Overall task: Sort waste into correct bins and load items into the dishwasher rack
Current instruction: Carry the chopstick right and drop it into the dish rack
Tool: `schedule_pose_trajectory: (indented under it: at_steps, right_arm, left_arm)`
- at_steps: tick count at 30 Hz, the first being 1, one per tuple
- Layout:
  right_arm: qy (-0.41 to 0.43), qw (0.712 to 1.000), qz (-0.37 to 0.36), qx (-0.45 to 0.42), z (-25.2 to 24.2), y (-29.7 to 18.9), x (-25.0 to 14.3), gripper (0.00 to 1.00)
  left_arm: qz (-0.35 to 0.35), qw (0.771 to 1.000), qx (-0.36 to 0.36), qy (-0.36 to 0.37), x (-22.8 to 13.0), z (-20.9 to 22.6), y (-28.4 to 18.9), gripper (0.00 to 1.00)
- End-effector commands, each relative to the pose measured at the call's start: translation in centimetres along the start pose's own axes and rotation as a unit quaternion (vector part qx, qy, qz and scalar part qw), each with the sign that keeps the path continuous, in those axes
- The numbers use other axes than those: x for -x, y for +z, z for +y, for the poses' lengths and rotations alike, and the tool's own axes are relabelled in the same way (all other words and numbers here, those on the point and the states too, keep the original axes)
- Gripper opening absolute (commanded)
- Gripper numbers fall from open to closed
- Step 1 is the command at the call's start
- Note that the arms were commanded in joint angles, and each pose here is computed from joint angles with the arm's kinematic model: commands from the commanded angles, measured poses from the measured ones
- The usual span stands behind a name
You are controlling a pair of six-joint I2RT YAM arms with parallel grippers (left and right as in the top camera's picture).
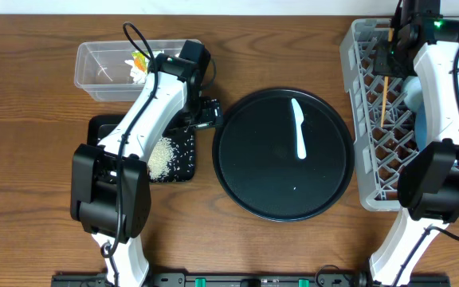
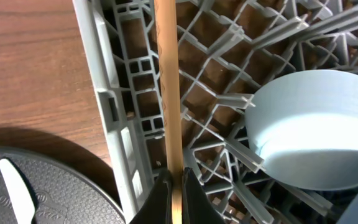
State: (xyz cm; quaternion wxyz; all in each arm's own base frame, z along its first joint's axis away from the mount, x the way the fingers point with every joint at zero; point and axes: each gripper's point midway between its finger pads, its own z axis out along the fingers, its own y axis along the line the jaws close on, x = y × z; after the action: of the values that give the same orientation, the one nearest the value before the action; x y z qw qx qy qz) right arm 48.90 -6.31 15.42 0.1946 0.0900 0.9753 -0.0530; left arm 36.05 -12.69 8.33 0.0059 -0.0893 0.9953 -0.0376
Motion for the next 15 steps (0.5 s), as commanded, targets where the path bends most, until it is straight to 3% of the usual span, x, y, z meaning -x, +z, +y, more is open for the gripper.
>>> schedule_pose_trajectory:
  at_steps: [1,2,4,7,8,9,15]
  right_arm:
    - [-0.009,1.0,0.009,0.016,0.4,1.2,-0.1,0.03]
    - [-0.009,1.0,0.011,0.015,0.5,1.4,-0.1,0.06]
    - [-0.009,1.0,0.014,0.015,0.5,1.7,-0.2,0.25]
    - [-0.003,1.0,0.016,0.016,0.6,1.7,-0.3,0.85]
    - [-0.002,1.0,0.017,0.018,0.6,1.7,-0.3,0.92]
    - [-0.003,1.0,0.019,0.022,0.8,1.7,-0.4,0.96]
    - [-0.009,0.995,0.03,0.097,4.0,0.5,-1.1,0.97]
  left_arm:
    - [-0.009,1.0,0.006,-0.006,0.1,0.3,-0.5,0.98]
    - [-0.009,1.0,0.006,-0.006,0.1,0.3,-0.5,0.98]
    - [-0.009,1.0,0.006,-0.006,0.0,0.3,-0.5,0.98]
    - [-0.009,1.0,0.006,-0.006,0.1,0.3,-0.5,0.98]
    - [-0.009,1.0,0.006,-0.006,0.1,0.3,-0.5,0.98]
    - [-0.01,1.0,0.005,-0.006,0.1,0.3,-0.5,0.98]
    - [-0.012,1.0,0.004,-0.006,0.2,0.2,-0.5,0.98]
